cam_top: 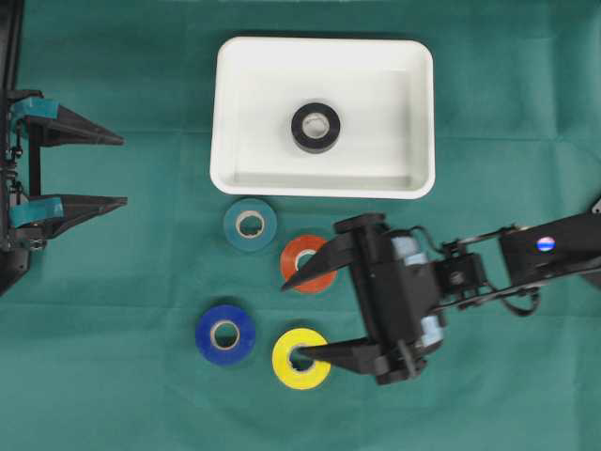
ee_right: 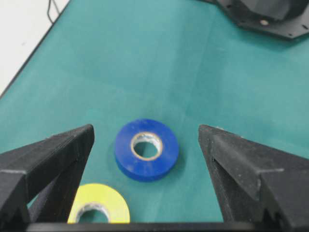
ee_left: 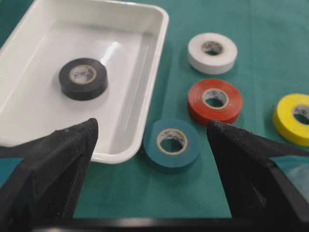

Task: Pick up the tape from a random location and place it into the white case.
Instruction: 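Reach the right gripper toward the yellow tape roll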

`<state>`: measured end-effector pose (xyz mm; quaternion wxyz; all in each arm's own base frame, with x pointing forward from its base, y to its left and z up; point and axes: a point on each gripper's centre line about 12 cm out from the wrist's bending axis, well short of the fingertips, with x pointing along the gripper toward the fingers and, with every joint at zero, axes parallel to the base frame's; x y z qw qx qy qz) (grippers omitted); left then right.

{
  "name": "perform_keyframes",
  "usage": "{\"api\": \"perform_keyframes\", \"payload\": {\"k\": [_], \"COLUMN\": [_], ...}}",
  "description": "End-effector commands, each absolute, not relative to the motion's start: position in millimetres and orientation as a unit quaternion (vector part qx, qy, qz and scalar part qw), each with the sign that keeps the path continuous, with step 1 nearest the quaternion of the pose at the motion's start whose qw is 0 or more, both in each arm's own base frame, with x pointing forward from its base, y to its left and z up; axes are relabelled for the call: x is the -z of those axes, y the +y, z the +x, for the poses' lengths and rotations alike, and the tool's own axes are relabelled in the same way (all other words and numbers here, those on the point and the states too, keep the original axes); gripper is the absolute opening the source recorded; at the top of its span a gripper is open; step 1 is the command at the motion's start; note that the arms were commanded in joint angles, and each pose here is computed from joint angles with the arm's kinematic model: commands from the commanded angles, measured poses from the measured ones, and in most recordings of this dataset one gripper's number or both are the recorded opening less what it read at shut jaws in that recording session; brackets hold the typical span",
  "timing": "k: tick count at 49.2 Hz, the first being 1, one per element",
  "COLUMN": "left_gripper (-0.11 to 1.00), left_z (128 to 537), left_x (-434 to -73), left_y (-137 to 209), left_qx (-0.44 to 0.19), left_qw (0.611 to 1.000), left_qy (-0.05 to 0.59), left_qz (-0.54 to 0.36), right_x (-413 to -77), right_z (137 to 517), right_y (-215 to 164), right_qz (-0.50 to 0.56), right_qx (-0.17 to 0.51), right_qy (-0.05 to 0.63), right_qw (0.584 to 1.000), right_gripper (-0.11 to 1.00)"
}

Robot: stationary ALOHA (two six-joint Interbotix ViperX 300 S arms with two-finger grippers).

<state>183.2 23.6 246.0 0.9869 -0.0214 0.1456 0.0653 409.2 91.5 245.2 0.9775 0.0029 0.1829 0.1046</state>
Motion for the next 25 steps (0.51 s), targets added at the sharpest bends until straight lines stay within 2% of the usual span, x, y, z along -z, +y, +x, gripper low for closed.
{"api": "perform_keyframes", "payload": {"k": [1,14,25], "left_gripper": [0.91,0.91,0.91], "left_z": [185,186,186], "left_x": [-251,-250,-249], "left_y": [24,24,24], "left_qx": [-0.065,-0.065,-0.065], "left_qw": [0.988,0.987,0.987], "left_qy": [0.139,0.142,0.144], "left_qz": [-0.023,-0.026,-0.026], "right_x": [-261,-255,-250], "right_z": [418,420,425], "right_y": [95,95,92], "right_qz": [0.005,0.004,0.003], "right_qx": [-0.106,-0.101,-0.084], "right_qy": [0.170,0.229,0.334], "right_qw": [0.980,0.968,0.939], "right_gripper": [0.91,0.91,0.91]}}
